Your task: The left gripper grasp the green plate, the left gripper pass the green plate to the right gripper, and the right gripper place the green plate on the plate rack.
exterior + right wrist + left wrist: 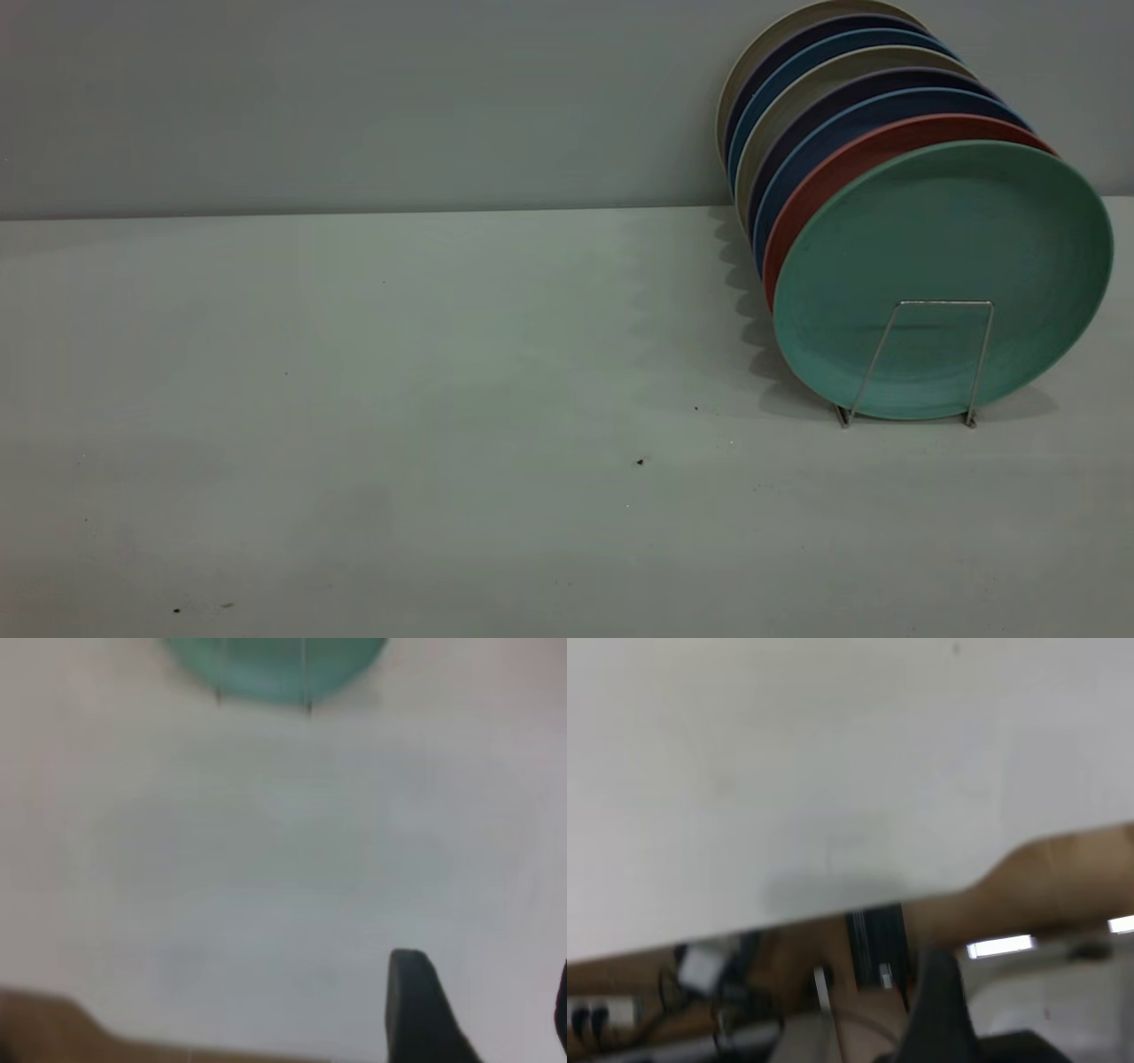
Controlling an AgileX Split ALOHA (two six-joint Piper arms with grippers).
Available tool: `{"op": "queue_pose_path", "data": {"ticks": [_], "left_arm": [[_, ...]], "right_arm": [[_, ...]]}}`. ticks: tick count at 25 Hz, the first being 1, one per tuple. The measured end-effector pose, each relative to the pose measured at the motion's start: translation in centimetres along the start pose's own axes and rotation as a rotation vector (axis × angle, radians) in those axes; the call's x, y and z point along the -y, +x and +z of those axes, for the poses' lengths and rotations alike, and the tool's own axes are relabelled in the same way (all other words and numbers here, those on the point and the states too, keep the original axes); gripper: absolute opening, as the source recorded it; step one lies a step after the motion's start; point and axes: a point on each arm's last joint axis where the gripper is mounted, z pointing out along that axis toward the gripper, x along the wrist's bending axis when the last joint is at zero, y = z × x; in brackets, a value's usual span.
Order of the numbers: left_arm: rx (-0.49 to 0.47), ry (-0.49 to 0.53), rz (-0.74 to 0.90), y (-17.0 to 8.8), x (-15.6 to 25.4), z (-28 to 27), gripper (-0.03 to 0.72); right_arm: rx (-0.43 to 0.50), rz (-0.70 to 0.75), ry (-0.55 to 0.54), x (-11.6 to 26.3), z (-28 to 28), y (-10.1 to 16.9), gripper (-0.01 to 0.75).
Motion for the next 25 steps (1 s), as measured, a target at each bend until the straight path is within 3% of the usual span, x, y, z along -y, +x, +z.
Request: {"op": "queue_pose_path", "data": {"ticks": [3,12,25], "left_arm": [[-0.018,-0.106,0.007,-0.3,1.2,-1.1,0.591],[-0.066,-0.391,0.027,-1.0,4.8,-3.2,0.591],[-0.069,-0.409,0.027,-1.1,5.3,-3.3,0.591]], "right_arm": [[0.007,0.002,-0.078,0.8,-1.0,0.0,0.386],[0.063,0.044,-0.078,0.9,-1.0,0.1,0.386],[0.063,0.044,-0.078,0.9,-1.0,0.1,0.386]]}}
